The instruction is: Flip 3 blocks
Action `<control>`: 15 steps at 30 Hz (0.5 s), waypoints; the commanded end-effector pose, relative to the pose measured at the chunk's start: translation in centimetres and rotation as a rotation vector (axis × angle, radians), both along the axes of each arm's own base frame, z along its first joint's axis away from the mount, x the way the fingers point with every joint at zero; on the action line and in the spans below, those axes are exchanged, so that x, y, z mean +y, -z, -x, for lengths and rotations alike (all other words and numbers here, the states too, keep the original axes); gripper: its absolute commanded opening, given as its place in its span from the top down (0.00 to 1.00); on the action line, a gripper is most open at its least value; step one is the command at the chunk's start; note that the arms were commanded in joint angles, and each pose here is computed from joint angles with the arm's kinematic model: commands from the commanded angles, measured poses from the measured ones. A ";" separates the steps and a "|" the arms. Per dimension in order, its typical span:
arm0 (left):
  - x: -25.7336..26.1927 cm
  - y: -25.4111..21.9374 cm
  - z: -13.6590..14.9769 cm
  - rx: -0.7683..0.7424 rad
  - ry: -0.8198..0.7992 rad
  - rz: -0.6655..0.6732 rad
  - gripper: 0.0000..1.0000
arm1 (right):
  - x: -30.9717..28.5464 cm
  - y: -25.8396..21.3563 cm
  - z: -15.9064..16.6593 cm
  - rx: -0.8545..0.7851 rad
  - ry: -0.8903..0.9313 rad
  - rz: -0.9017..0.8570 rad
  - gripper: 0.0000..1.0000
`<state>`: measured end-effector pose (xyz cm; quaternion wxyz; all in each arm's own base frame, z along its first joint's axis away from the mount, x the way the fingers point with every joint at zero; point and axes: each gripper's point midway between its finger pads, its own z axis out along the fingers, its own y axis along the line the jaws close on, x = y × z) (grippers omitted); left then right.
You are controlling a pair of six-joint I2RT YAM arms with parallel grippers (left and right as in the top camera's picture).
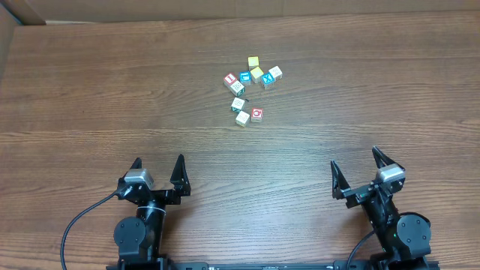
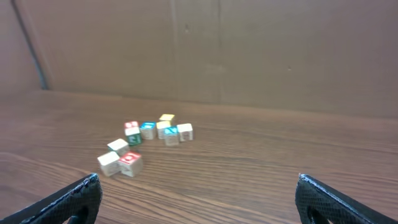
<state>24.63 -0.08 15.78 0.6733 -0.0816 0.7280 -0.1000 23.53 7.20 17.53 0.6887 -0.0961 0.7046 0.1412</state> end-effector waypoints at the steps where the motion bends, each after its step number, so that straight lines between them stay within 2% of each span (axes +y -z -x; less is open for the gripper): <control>1: 0.0 0.1 0.0 -0.003 -0.003 -0.021 0.00 | 0.4 -0.4 0.3 0.013 -0.029 -0.053 0.00; 6: 0.0 0.1 0.0 -0.003 -0.003 -0.021 0.00 | 0.2 -3.9 1.3 0.005 -0.028 -0.069 0.00; 11: 0.0 0.1 0.0 -0.003 -0.002 -0.021 0.00 | -0.5 -11.0 3.3 -0.020 -0.010 -0.074 0.00; 15: 0.0 0.0 0.0 -0.003 -0.003 -0.021 0.00 | -0.7 -16.2 4.2 0.030 -0.009 -0.064 0.00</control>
